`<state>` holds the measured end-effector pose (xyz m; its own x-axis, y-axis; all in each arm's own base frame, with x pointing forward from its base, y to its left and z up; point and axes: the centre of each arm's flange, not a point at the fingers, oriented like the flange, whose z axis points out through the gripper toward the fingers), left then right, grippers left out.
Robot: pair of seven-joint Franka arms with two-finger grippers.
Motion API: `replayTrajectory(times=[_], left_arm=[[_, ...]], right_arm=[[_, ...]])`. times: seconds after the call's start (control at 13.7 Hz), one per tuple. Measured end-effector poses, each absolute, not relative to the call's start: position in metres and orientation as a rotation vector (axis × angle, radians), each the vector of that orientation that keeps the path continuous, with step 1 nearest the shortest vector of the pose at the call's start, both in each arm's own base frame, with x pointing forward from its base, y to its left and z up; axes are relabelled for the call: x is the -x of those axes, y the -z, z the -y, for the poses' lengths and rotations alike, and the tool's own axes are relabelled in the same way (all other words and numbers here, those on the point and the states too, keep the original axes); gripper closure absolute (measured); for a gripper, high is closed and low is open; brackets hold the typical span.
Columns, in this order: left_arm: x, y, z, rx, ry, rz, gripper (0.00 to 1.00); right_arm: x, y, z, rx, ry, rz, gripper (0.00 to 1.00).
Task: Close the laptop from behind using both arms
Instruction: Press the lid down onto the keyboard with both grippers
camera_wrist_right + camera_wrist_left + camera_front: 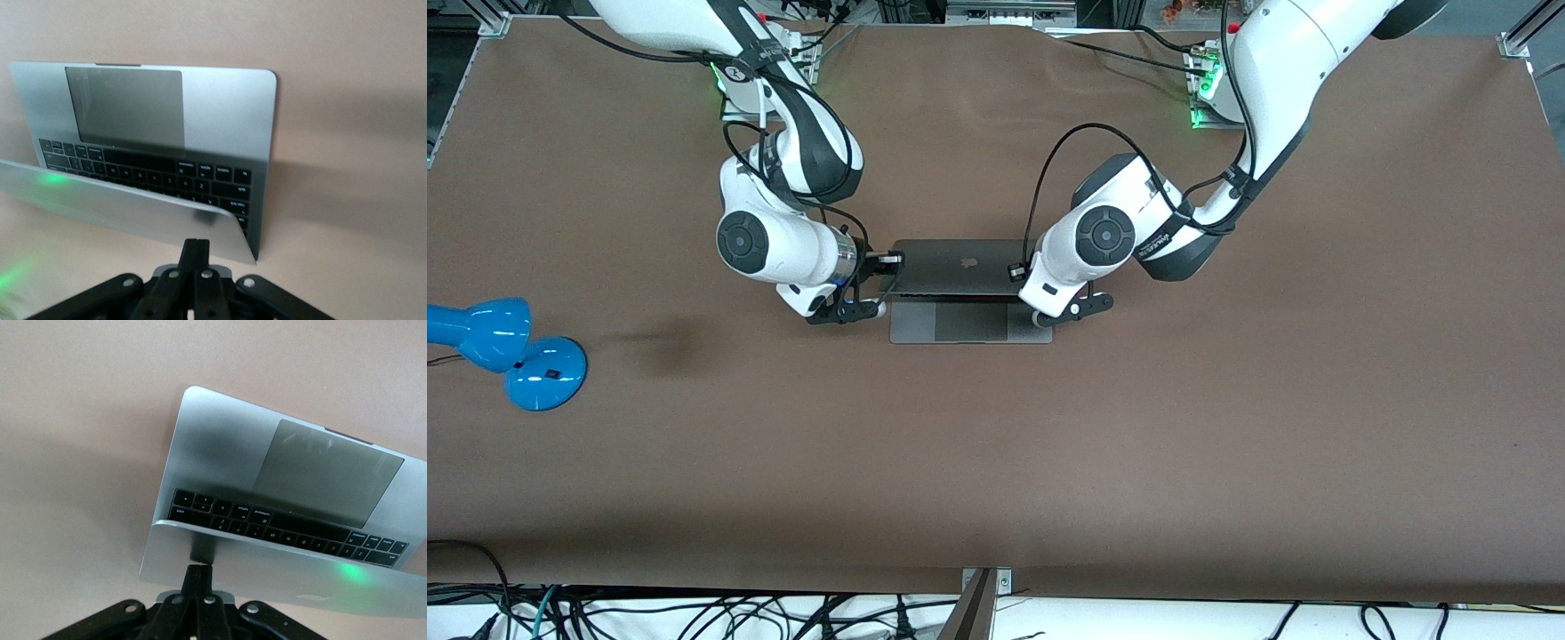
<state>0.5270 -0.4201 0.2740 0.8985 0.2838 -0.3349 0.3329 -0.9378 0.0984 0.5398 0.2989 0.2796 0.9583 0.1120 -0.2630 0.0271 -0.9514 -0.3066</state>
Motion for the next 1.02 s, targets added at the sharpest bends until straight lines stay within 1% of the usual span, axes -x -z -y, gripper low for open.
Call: replayTrajectory(times=[0.73, 1.02], left_arm=[[-0.534, -0.262, 0.422, -2.919, 0.464, -0.491, 0.99], [-0.540, -0.251, 0.423, -2.921, 0.462, -0.505, 0.99]], right_arm=[[-0.572, -0.246, -0.304, 2.790, -0.413, 0.093, 0.99], [-0.580, -0.232, -0.305, 2.785, -0.380, 0.098, 0.99]])
